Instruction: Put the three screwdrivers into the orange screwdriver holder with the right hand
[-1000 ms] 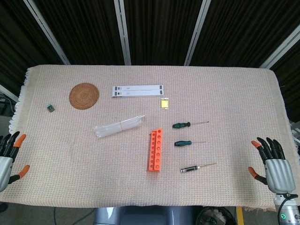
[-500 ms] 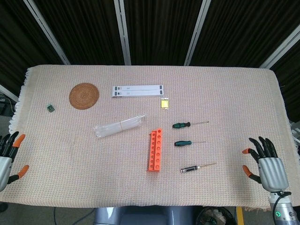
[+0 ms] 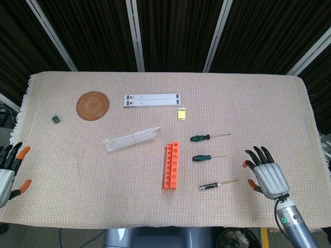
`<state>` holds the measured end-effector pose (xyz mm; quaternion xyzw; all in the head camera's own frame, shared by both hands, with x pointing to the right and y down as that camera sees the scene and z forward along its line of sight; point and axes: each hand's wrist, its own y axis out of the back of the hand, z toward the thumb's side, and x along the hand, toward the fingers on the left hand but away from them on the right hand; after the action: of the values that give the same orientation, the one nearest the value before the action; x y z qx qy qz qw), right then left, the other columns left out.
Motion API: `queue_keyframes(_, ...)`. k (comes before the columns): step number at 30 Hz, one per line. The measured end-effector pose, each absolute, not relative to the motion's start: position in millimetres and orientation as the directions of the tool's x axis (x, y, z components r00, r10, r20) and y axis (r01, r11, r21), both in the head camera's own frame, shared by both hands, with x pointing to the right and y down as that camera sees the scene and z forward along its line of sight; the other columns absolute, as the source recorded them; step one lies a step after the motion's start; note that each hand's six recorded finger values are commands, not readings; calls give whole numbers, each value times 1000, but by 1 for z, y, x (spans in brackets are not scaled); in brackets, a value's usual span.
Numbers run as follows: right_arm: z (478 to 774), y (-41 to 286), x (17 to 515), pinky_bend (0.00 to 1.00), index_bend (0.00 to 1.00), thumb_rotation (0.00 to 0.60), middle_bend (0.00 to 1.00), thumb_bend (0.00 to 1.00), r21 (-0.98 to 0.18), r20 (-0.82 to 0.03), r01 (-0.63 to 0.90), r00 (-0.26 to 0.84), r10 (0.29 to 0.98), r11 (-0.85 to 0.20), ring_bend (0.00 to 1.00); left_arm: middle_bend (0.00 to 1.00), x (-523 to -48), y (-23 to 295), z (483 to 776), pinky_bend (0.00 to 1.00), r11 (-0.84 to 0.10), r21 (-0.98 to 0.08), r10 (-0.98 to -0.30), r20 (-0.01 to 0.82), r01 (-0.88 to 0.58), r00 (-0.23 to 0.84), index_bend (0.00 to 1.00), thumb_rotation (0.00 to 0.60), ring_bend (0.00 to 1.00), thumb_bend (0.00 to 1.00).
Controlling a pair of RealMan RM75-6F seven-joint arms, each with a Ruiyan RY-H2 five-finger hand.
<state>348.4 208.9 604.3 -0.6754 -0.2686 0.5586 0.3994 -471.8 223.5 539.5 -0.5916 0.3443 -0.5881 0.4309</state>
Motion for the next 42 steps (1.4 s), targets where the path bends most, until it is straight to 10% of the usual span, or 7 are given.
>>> queue_keyframes(11,642,212,295,0,409,600,98,225,-744,-665,-188,302,683,-642,0,0,-470,211,540,0,-387,-916,-915,396,108,80,93,600,0,233)
queue_keyframes(42,677,252,227,0,441,600,101,225,-713,-701,-360,372,609,-601,0,0,-469,194,539,0,-381,-916,-919,390,121,61,108,600,0,233)
